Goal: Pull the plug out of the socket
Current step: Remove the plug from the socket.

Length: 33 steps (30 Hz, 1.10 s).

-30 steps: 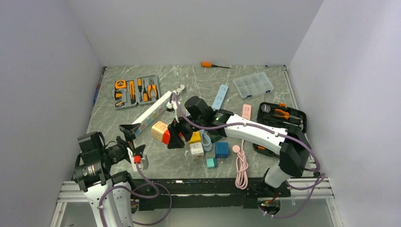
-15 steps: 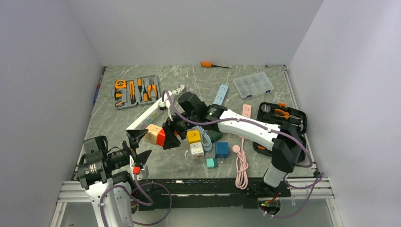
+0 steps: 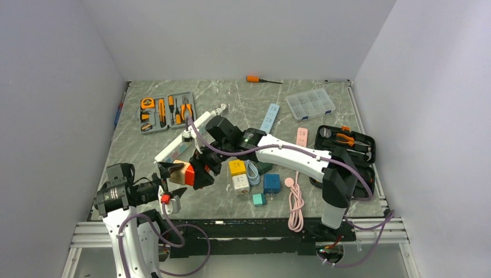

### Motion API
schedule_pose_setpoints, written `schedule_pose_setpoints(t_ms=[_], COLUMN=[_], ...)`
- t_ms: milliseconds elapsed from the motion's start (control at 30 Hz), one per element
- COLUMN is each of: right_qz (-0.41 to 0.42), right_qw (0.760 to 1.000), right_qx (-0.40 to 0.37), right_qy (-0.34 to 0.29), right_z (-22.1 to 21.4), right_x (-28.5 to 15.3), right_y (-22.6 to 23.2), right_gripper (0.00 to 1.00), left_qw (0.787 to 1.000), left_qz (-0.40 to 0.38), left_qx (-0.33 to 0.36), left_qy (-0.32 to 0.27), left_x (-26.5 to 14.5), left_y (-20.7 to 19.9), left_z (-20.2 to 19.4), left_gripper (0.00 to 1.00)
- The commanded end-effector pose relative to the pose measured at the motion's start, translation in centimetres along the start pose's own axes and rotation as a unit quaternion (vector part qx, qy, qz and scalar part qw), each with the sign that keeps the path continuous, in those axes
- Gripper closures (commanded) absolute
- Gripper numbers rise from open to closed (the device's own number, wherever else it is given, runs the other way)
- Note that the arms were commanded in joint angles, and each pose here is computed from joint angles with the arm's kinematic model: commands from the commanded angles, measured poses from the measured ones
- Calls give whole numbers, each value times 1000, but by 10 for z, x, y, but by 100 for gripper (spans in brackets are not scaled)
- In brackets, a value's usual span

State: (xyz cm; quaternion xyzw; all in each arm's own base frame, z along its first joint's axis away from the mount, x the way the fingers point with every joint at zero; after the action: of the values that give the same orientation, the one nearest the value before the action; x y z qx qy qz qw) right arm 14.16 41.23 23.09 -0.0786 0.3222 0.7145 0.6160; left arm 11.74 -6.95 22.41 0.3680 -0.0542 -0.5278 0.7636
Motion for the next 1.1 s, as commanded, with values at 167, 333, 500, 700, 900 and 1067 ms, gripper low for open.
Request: schedule_pose_setpoints(t_ms=[167,333,500,700,900,1067], right_qz=[39,39,31,3,-17,-28], right_qw=[998,998,999,1000,1000,999], right_qx=[-40,-36,-25,-5,10,17], right_qy=[-31,-23,-13,-3,-6,-9], right_z=[30,26,7,-15,-35,-46], right_x=[4,5,2,-5,-16,-27], right_y=[10,10,9,10,15,21], right_gripper=[100,100,100,100,100,100], left_qw=[923,912,906,900,897,900], left_qz=[-28,-51,-59,-91,-119,-132], left_qx=[383,408,420,423,418,405], left_qy=[-15,-8,9,48,76,97], left_x=[11,17,20,21,27,35], left_y=[18,16,16,16,19,19], left_z=[4,-4,-13,-30,-47,-58], left_gripper=[31,53,85,96,100,100])
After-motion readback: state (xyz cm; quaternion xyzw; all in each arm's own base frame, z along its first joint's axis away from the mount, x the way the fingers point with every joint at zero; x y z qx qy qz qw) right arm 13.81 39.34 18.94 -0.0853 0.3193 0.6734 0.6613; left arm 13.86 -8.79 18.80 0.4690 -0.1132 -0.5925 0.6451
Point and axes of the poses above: each gripper's point midway between its finger pads, its own x axis out along the fingers, its own y axis along the line the jaws close on, z = x × y, the point moved 5 cm from there along -x, back along the fingers, and after that the axes turned 9 degrees about -x, right-handed, at the moved point
